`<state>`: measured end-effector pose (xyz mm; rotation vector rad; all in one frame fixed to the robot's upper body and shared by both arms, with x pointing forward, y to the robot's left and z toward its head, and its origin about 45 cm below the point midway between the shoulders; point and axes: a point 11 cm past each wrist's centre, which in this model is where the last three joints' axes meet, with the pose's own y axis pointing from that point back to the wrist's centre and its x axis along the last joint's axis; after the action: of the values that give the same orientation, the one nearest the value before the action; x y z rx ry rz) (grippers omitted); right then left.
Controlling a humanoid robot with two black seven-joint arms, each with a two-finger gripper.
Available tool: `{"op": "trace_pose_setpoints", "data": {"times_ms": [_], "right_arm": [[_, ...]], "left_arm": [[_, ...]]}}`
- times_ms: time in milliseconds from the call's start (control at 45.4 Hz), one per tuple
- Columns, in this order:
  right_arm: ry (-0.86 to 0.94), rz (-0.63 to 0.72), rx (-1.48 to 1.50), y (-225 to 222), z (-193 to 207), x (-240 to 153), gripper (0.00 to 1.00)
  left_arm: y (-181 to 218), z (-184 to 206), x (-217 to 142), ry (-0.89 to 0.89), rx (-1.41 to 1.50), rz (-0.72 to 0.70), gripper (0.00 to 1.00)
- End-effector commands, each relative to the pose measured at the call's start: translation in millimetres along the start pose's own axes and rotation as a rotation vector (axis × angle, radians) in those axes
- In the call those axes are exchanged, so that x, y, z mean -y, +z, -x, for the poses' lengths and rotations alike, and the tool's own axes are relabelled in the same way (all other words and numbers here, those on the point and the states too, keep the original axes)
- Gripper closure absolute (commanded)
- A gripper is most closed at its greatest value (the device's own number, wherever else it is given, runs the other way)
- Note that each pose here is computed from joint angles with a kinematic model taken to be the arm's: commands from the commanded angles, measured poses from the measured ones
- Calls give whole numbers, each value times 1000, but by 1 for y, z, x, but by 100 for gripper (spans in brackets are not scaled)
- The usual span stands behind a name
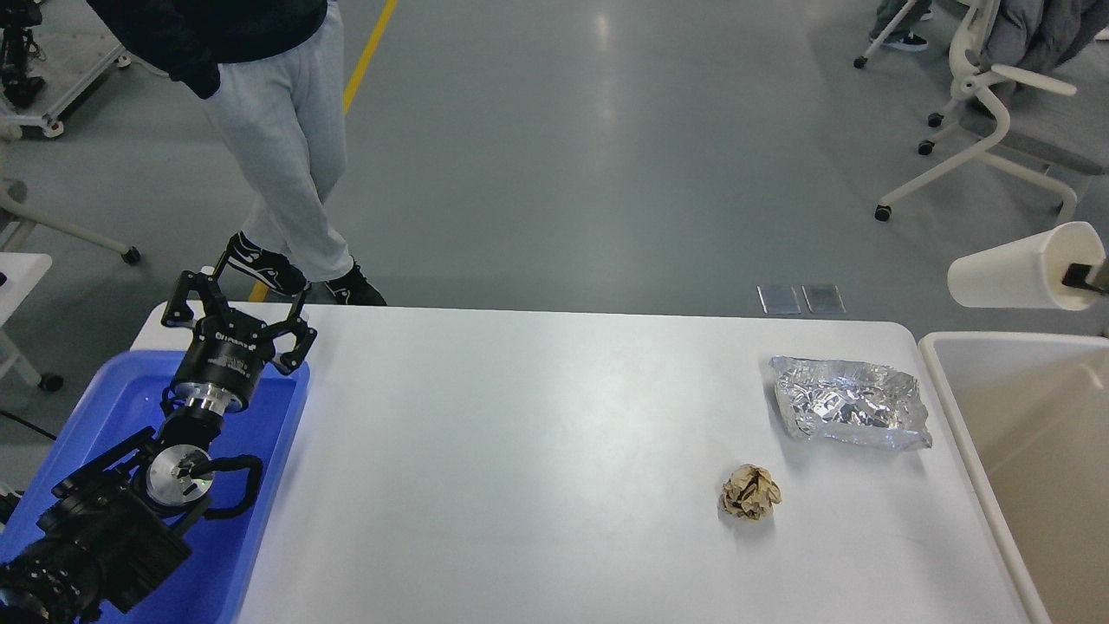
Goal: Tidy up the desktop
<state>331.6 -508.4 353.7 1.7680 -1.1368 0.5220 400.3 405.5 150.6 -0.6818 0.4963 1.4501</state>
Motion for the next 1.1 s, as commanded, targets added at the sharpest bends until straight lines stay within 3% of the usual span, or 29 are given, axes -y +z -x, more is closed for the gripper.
{"op": "trace_pose_setpoints", "data": {"times_ms": [0,198,529,837,1079], "right_arm": [[202,159,241,72,5,-25,100],[329,275,488,114,25,-32,100],[428,464,722,171,87,-10,100],[521,569,904,219,160,9,100],[585,627,929,237,192,17,100]], "left_arm": [[0,0,0,1,0,1,0],[0,-1,-1,2,0,-1,0],[0,0,0,1,0,0,0],[0,0,0,1,0,0,0],[0,0,0,1,0,0,0]]}}
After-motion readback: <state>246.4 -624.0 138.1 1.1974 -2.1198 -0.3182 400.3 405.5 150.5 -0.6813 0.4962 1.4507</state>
